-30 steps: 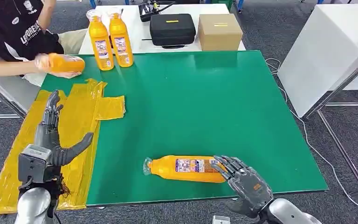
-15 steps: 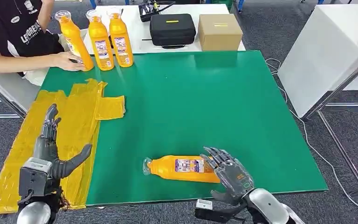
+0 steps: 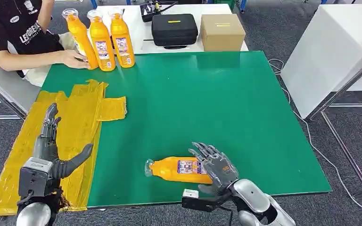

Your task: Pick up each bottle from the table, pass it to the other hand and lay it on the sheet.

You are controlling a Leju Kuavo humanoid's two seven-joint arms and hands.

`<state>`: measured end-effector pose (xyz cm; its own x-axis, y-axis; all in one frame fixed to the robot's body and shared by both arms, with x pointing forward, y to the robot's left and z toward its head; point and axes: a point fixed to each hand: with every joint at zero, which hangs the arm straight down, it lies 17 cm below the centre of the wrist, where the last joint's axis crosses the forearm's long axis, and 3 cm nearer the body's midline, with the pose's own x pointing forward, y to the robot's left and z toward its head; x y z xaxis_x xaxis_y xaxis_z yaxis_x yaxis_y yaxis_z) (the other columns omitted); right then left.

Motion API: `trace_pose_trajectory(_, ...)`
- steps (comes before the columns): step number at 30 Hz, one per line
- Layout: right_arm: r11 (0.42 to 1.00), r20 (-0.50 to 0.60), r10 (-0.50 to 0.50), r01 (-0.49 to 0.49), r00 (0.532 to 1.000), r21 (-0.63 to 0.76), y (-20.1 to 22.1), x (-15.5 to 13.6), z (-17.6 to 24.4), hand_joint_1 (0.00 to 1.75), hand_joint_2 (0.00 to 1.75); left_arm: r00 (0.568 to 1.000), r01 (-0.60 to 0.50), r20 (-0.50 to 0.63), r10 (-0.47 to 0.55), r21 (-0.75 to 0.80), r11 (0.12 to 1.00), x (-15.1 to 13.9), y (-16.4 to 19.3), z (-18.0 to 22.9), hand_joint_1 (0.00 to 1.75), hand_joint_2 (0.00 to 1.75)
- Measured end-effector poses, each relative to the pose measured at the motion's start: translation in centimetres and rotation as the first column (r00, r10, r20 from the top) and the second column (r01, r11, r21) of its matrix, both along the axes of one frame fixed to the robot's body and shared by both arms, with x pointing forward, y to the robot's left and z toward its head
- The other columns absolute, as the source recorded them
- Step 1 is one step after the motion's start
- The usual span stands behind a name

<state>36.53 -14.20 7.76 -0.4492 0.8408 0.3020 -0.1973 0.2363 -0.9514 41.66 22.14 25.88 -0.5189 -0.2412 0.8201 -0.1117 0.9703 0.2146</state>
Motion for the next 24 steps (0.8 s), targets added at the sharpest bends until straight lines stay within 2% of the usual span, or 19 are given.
trace_pose_trajectory(12,0.989,-0.111,-0.096,0.083,0.989,-0.119,-2.7,0.0,-5.4,0.00,1.75,1.000,-0.001,-0.017,0.001,-0.005,1.000,0.3,0.0,-0.1,0.00,1.75)
trace_pose_trajectory(22,0.977,-0.143,-0.164,0.141,0.976,-0.158,-4.7,-0.3,-7.0,0.00,1.75,1.000,0.021,-0.016,-0.021,-0.004,1.000,0.4,-0.7,0.2,0.00,1.75)
trace_pose_trajectory(23,0.977,-0.144,-0.167,0.143,0.975,-0.160,-4.8,-0.3,-7.1,0.30,1.75,1.000,0.023,-0.016,-0.023,-0.004,1.000,0.4,-0.8,0.2,0.00,1.75)
trace_pose_trajectory(24,0.976,-0.146,-0.169,0.146,0.975,-0.160,-4.9,-0.3,-7.1,1.52,1.75,1.000,0.024,-0.015,-0.024,-0.003,1.000,0.4,-0.8,0.2,0.00,1.75)
